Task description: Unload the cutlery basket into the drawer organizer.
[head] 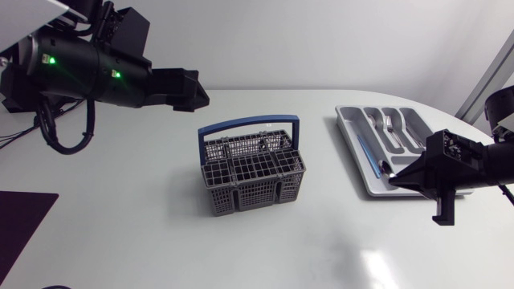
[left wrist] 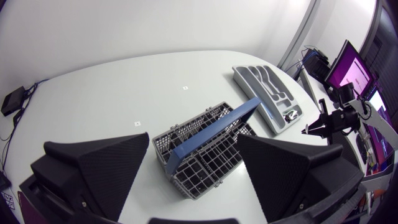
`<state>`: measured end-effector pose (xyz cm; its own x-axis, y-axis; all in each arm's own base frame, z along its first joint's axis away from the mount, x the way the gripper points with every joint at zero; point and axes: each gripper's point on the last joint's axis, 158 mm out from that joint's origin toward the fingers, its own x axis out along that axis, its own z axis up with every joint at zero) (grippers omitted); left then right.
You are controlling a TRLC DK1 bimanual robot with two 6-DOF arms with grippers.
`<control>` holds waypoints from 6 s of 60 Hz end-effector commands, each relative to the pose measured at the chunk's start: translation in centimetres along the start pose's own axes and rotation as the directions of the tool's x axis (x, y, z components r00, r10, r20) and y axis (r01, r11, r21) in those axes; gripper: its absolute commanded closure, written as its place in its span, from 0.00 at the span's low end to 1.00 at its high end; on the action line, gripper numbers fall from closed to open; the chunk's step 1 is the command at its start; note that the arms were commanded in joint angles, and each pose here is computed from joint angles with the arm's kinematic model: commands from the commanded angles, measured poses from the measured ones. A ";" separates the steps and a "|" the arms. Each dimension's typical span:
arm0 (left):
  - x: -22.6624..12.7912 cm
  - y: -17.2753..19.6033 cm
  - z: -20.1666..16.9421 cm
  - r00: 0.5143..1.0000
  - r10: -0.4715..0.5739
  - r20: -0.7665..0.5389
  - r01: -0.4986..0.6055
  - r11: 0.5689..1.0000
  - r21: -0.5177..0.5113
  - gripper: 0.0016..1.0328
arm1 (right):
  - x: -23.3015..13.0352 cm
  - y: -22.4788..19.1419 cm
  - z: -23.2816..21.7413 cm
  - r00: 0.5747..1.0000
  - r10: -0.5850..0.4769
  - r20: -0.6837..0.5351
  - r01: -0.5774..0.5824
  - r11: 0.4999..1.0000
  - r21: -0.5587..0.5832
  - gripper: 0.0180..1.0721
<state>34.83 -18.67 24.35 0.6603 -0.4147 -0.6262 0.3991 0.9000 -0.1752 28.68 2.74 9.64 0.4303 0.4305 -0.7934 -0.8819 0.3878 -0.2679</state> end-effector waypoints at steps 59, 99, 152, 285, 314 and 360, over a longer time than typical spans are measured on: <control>4.8 5.2 -6.8 0.986 0.164 -0.012 -0.165 0.984 -0.065 0.04 | 3.7 -10.0 -19.2 0.894 0.022 -0.448 -0.146 0.959 -0.245 0.87; 5.8 7.1 -9.9 0.977 0.200 -0.081 -0.207 0.974 -0.095 0.04 | 1.3 -11.2 -8.7 0.950 -0.143 -0.279 0.092 0.978 -0.188 0.35; 10.4 10.5 -16.5 0.939 0.240 -0.246 -0.261 0.964 -0.054 0.04 | 14.2 -3.4 9.1 0.990 -0.052 -0.133 0.079 0.974 0.213 0.06; 12.0 16.1 -14.0 0.954 0.222 -0.199 -0.242 0.967 -0.081 0.04 | 12.3 1.4 11.8 0.996 -0.057 -0.073 0.071 0.978 0.196 0.10; 11.2 14.7 -14.2 0.959 0.206 -0.193 -0.222 0.973 -0.065 0.04 | 14.0 -2.6 12.4 0.983 -0.157 -0.095 0.176 0.953 0.248 0.10; 6.0 14.7 -12.7 0.964 0.240 -0.110 -0.245 0.969 -0.034 0.04 | 5.8 -3.5 10.1 0.925 -0.369 -0.090 0.380 0.890 0.252 0.05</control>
<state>37.89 -6.55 8.46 0.6666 -0.1642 -0.7271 0.1848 0.9814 -0.0522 36.78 13.50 11.24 0.6894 0.2062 -0.6944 -0.6064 0.6887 -0.3976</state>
